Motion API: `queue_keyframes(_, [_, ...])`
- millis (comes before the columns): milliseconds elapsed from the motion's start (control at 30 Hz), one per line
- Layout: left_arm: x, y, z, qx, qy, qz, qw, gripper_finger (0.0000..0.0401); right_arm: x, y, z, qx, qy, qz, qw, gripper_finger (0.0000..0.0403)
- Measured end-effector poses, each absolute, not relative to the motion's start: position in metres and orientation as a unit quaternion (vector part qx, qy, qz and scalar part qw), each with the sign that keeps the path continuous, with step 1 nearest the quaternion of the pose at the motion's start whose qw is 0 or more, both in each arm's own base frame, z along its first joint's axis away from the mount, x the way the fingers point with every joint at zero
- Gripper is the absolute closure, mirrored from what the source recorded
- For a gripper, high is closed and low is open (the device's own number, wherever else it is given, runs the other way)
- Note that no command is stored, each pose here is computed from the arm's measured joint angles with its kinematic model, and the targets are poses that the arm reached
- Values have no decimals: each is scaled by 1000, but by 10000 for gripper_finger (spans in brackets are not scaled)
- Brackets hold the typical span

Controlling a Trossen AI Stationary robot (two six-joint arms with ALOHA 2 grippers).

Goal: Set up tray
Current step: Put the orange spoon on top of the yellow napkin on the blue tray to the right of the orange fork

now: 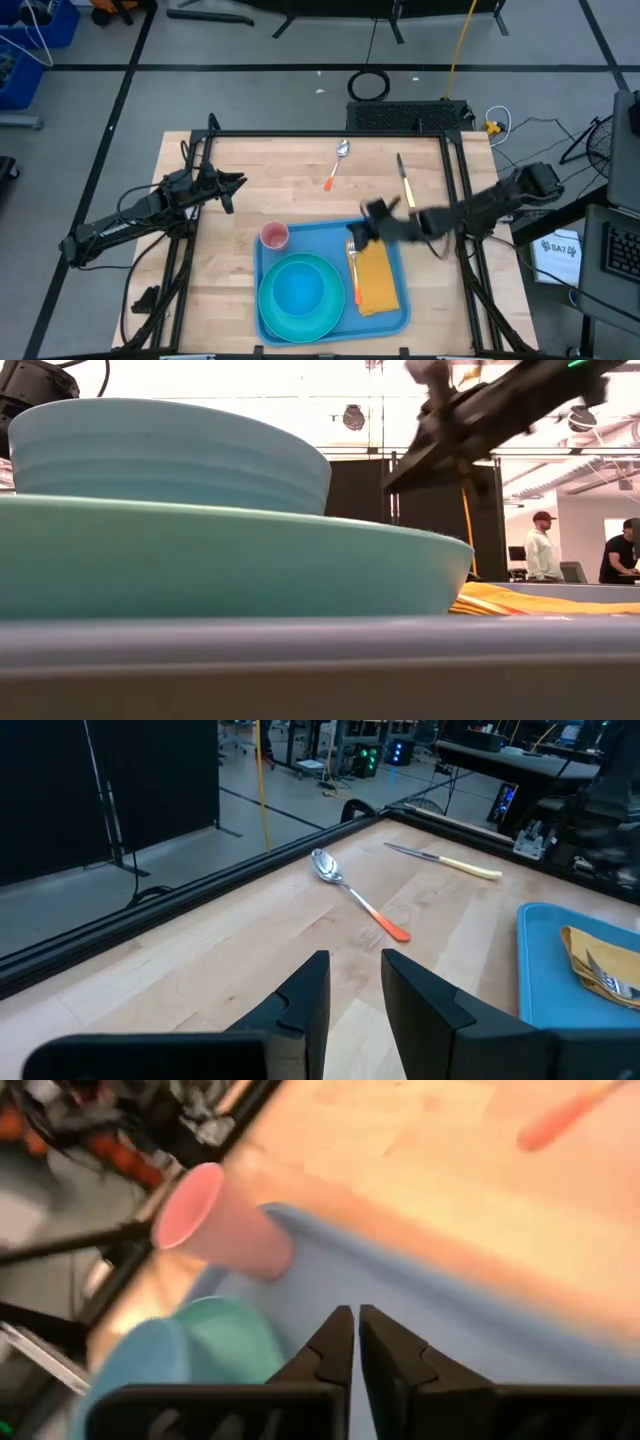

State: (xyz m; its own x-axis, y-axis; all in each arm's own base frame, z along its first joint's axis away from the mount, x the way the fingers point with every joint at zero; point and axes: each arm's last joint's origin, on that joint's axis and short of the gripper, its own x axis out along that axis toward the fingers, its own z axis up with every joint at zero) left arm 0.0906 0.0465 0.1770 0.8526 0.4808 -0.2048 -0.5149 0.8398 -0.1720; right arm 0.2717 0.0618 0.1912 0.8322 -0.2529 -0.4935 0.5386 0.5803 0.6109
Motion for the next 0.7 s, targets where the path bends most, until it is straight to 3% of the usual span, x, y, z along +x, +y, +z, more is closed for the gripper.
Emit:
queue_keyframes(133, [91,47,177,-111,77,261,956,304,285,-11,197,340,220,-211,890,401])
queue_keyframes(367, [91,47,177,-111,77,261,956,304,280,-114,228,209,257,-318,888,402])
queue_keyframes(533, [91,47,177,-111,77,261,956,304,286,-141,252,150,339,-377,849,403])
queue_keyframes(700, [91,47,177,-111,77,261,956,304,314,-148,259,134,290,-294,901,403])
